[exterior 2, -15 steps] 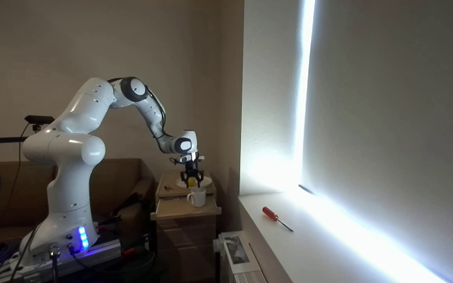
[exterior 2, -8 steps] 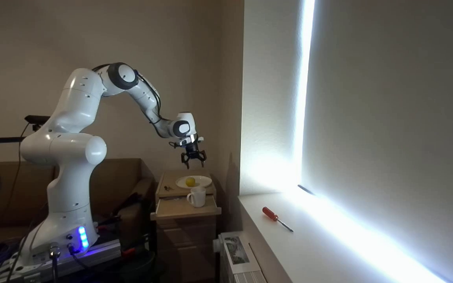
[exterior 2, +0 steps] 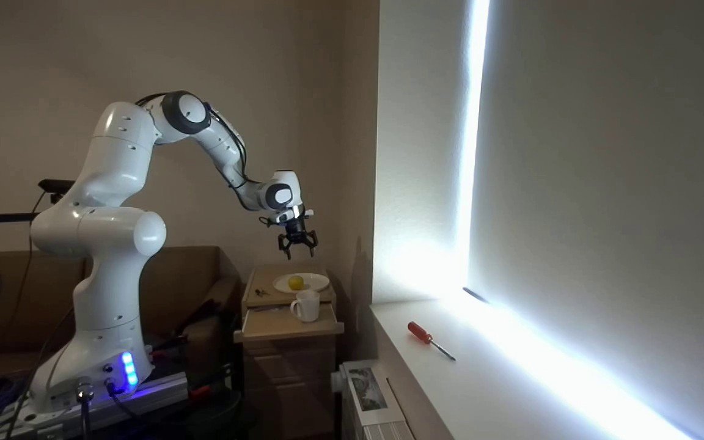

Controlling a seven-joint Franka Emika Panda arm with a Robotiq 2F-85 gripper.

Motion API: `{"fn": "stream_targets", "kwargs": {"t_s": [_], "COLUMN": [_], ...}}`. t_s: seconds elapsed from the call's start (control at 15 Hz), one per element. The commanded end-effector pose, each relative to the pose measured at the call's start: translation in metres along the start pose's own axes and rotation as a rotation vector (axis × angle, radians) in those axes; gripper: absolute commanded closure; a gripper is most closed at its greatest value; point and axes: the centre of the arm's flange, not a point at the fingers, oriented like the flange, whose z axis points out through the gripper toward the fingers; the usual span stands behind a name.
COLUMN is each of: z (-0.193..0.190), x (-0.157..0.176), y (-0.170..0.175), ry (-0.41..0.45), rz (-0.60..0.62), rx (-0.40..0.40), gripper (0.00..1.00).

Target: Put the white mug on the nightstand shelf, place the mug on the top of the night stand

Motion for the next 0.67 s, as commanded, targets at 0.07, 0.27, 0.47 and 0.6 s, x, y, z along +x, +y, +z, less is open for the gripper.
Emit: {"fn": "stream_targets", "kwargs": {"t_s": [0.07,0.27,0.47,0.6], "z": [0.010,0.036,0.056,0.073], "x": [0.000,0.008,0.017,0.022], "y": [0.000,0.006,0.007,0.010], "ry": [0.019,0.083,0.119,0.154], "rz": [0.007,0.047,0.083,0.098], "rx": [-0.015,-0.052,-0.070,-0.093], "gripper": [0.00,0.00,0.00,0.00]}}
